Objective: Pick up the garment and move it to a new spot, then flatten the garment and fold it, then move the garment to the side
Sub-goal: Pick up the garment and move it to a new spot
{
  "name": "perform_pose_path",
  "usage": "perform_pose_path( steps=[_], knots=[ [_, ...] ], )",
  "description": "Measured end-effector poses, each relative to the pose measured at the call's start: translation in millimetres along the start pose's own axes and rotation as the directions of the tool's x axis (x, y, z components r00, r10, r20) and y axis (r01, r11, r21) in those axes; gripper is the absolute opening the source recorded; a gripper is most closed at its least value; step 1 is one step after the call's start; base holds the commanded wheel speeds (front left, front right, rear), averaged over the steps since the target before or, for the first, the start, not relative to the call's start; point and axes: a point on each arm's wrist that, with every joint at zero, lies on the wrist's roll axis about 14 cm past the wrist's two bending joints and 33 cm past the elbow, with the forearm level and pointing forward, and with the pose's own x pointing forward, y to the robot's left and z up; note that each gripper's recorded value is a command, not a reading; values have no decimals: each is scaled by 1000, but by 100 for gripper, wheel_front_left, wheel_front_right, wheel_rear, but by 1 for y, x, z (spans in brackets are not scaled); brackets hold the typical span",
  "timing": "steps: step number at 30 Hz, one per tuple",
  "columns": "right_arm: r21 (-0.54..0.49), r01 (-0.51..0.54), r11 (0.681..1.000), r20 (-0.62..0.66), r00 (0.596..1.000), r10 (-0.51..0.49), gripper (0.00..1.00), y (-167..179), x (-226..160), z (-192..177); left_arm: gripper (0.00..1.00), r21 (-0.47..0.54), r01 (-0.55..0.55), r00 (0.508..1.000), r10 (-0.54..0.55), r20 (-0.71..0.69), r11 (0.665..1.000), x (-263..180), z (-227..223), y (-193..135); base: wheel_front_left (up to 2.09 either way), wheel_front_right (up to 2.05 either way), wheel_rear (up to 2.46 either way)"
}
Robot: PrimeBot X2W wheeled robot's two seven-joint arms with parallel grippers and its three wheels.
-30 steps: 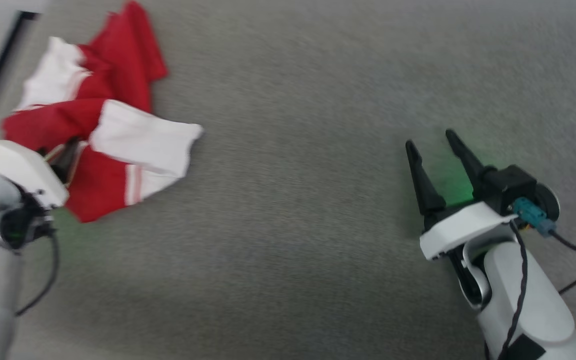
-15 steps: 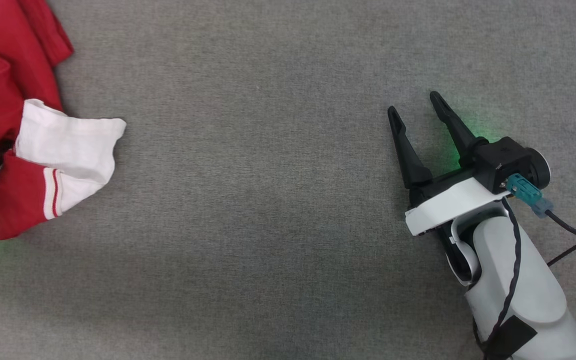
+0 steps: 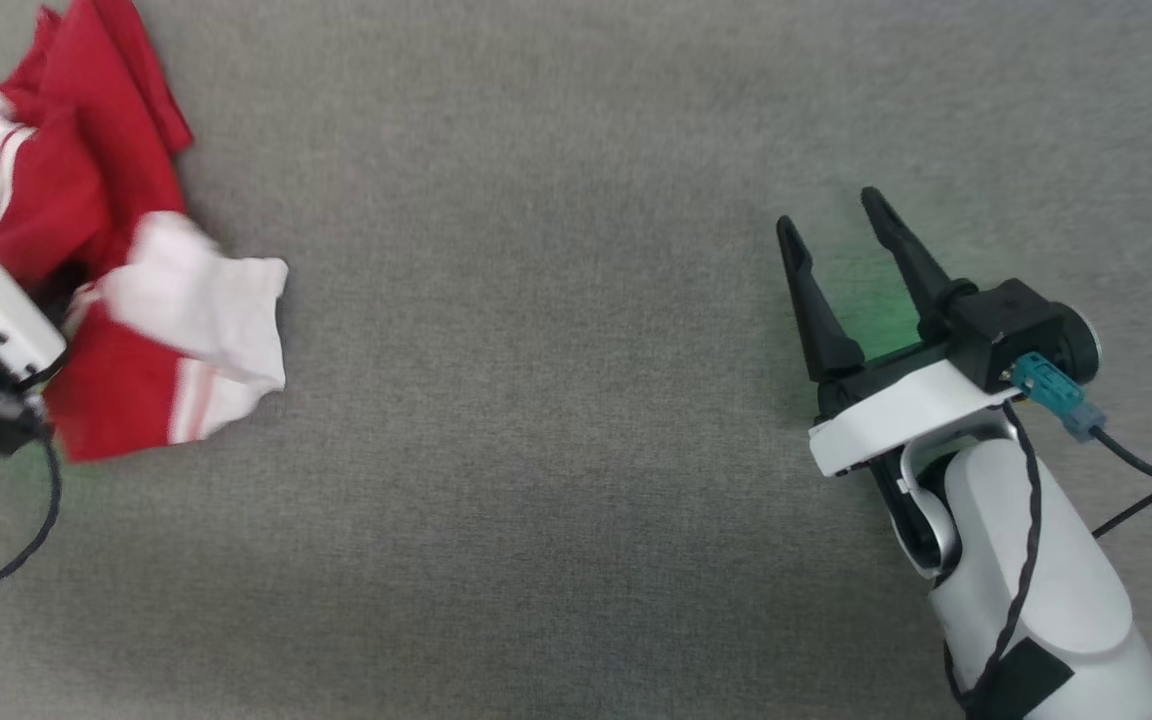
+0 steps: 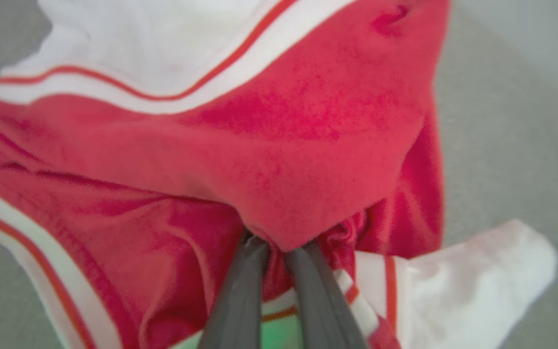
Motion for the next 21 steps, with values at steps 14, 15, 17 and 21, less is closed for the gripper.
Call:
perform_pose_path(
  steps=[14, 15, 17, 21],
  knots=[
    [27, 102, 994, 50, 993, -103, 100, -19, -36, 29, 0, 148, 427, 893, -442, 83, 892, -38, 43, -156, 0, 0, 0],
    [30, 116, 993, 52, 992, -118, 100, -23, -40, 31, 0, 171, 458, 878, -474, 66, 873, -39, 40, -171, 0, 0, 0],
    [35, 150, 988, 54, 987, -152, 100, -33, -48, 32, 0, 201, 519, 843, -536, 38, 831, -41, 34, -202, 0, 0, 0],
    [49, 222, 974, 83, 971, -226, 100, -56, -64, 44, 0, 238, 676, 724, -689, -39, 697, -54, 16, -280, 0, 0, 0]
  ],
)
